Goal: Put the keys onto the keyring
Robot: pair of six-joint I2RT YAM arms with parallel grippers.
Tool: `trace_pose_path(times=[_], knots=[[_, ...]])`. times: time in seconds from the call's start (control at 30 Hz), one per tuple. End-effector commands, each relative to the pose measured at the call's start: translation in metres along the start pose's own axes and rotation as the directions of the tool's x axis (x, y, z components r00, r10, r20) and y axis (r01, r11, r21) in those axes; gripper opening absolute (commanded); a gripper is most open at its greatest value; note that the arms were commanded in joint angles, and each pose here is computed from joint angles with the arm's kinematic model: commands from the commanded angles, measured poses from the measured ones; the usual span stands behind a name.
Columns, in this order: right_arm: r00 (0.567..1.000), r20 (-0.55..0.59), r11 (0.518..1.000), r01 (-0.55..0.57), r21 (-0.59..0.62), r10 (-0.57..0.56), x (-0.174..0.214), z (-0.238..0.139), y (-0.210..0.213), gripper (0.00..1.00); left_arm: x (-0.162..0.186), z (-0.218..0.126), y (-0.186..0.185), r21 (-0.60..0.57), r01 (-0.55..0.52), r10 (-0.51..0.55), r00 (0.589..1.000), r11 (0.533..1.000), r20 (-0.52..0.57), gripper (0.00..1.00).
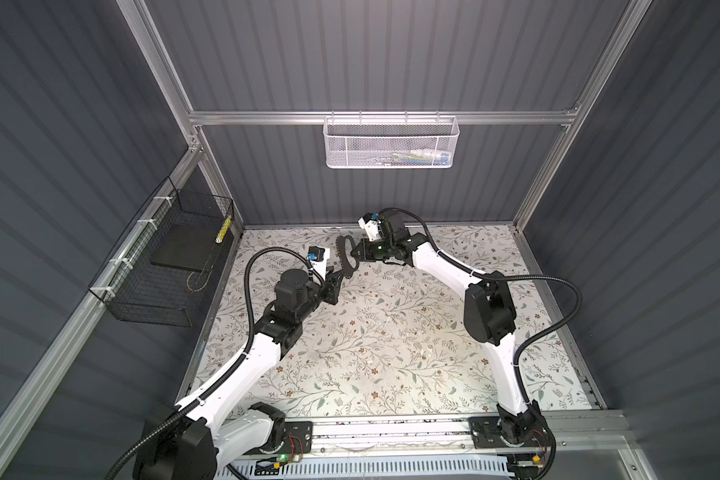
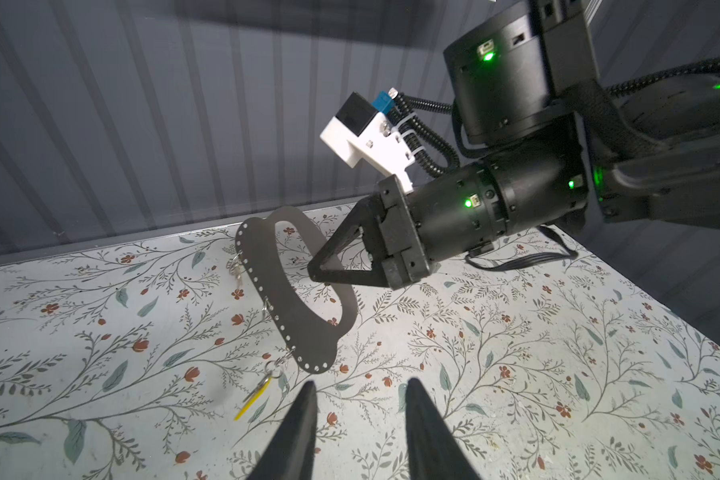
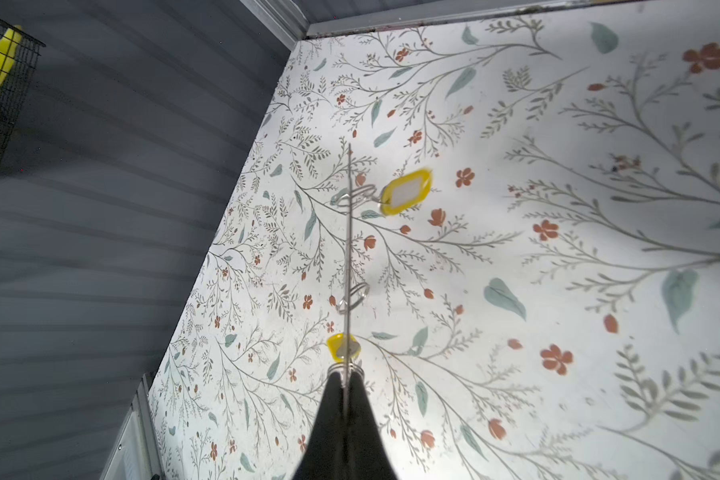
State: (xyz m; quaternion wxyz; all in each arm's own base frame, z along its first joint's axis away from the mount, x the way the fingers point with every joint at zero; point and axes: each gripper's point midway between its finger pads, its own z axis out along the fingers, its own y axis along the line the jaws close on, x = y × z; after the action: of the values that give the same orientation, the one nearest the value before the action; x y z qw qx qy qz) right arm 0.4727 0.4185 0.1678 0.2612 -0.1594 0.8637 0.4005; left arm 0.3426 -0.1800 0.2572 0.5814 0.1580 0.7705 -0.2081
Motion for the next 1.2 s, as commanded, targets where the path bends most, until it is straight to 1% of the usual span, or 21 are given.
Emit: trace_pose_path(times=[0.0,0.2,0.3,0.83,1.17], knots=[[1.000,-0.001,1.000,-0.007,-0.007,0.007,-0.004,0.006,-0.005,0.00,0.010,-0.006,0.007,-0.033,-0.018,0.018,1.000,0.999,-0.022,0.37],[0.999,-0.043,0.999,-0.014,0.040,0.016,0.011,0.020,-0.034,0.00,0.014,-0.006,0.008,-0.038,-0.013,0.012,0.999,0.999,-0.034,0.37],[0.998,-0.043,0.998,-0.032,0.062,0.035,0.017,0.018,-0.049,0.00,0.014,-0.007,0.008,-0.039,-0.013,0.011,0.999,0.999,-0.033,0.37],[0.995,0.001,0.981,-0.099,0.165,0.100,0.027,-0.033,-0.113,0.00,0.013,-0.003,0.006,-0.022,0.000,-0.001,0.999,1.000,-0.037,0.37],[0.991,0.009,0.970,-0.132,0.205,0.133,0.032,-0.049,-0.140,0.00,0.014,-0.001,0.005,-0.017,0.005,-0.006,0.999,1.000,-0.043,0.37]])
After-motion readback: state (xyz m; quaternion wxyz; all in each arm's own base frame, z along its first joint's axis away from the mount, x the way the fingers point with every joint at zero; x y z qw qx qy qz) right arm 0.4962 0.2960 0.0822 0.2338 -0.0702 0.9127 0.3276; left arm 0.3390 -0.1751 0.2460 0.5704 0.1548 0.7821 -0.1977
